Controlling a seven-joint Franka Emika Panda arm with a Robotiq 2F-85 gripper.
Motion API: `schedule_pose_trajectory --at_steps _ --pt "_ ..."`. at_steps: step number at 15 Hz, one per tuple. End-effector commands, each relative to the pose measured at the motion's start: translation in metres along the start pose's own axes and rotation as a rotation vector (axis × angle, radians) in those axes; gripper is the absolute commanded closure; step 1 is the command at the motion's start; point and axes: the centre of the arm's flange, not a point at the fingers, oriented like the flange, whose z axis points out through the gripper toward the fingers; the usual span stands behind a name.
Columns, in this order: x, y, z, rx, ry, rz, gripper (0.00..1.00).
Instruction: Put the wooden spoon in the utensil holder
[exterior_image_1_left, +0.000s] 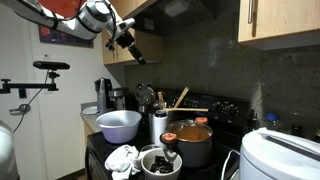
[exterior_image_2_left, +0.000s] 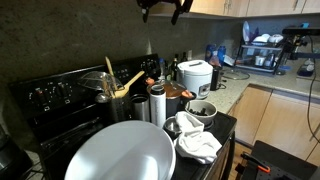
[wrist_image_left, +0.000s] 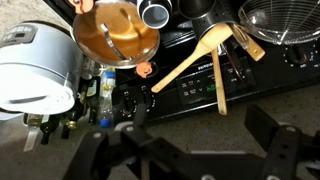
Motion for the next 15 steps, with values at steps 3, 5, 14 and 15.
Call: schedule_pose_trajectory --at_steps 3,5,14,15 --pt "-0.058 0.037 0.004 -0.02 -0.075 0.011 0.0" --pt "-0.07 0.042 0.01 -0.027 -0.094 0.018 0.0" --pt "-0.076 0.036 0.024 -0.052 -0.098 0.02 0.0" --pt "-0.076 0.036 0.024 -0.052 -0.097 0.02 0.0"
